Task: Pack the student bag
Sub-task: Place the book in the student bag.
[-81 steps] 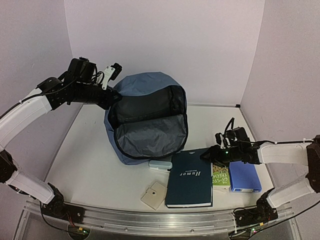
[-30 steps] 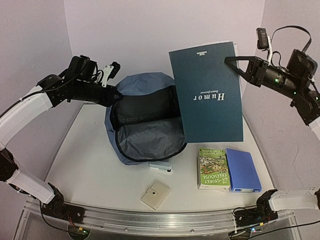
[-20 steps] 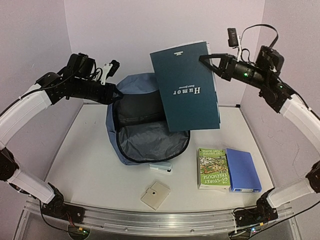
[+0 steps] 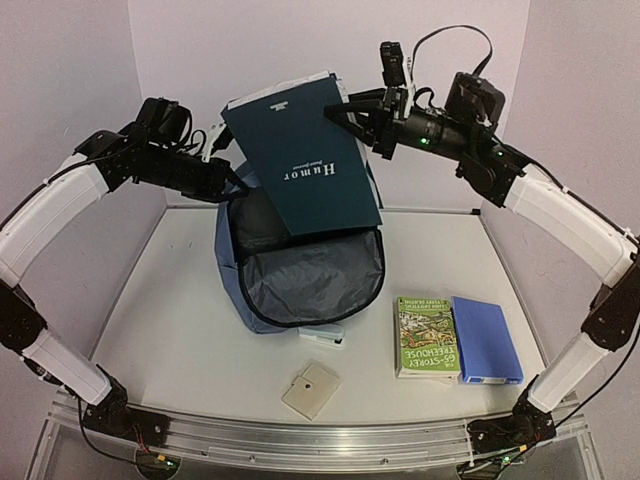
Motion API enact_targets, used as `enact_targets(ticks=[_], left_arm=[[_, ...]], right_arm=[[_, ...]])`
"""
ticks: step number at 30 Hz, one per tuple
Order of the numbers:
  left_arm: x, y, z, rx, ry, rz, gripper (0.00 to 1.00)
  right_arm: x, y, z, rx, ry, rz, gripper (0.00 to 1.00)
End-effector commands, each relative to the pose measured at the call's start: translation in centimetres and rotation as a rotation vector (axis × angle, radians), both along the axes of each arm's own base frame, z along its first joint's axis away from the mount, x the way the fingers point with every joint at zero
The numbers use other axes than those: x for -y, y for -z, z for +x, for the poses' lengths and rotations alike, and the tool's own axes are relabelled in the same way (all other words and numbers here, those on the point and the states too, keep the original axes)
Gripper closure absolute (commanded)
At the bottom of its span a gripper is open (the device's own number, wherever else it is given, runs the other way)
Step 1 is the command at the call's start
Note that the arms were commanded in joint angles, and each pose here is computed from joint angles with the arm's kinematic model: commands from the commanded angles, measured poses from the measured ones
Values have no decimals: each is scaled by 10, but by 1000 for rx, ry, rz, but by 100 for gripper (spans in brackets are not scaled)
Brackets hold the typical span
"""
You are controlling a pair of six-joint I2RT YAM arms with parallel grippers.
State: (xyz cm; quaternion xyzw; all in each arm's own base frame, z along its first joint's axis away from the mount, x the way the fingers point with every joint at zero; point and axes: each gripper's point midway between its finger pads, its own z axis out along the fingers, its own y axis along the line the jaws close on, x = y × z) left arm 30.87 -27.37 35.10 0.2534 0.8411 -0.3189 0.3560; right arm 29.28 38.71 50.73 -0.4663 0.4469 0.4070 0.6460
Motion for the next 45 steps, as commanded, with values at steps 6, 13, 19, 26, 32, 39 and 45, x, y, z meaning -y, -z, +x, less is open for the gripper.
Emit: enact_targets(ticks=[6, 13, 19, 26, 32, 39, 45], left_arm=[[1, -29, -3, 5, 65, -71, 100], [-2, -30, 2, 22, 56, -66, 100], [-13, -30, 5, 57, 18, -50, 100], [-13, -29, 3, 54, 43, -56, 100], [-13, -30, 2, 52, 53, -64, 100], [-15, -30, 3, 55, 42, -64, 100], [-15, -29, 4, 51, 43, -68, 100]], right_arm=[[-18, 23, 32, 151, 83, -38, 94], [-35, 56, 23, 66, -91, -80, 94], [-15, 83, 27, -76, -211, -113, 93], [-7, 105, 26, -167, -294, -141, 92], [-19, 116, 36, -192, -303, -145, 90], [-28, 124, 52, -196, -207, -131, 61], [-19, 125, 62, -204, -80, -122, 25]])
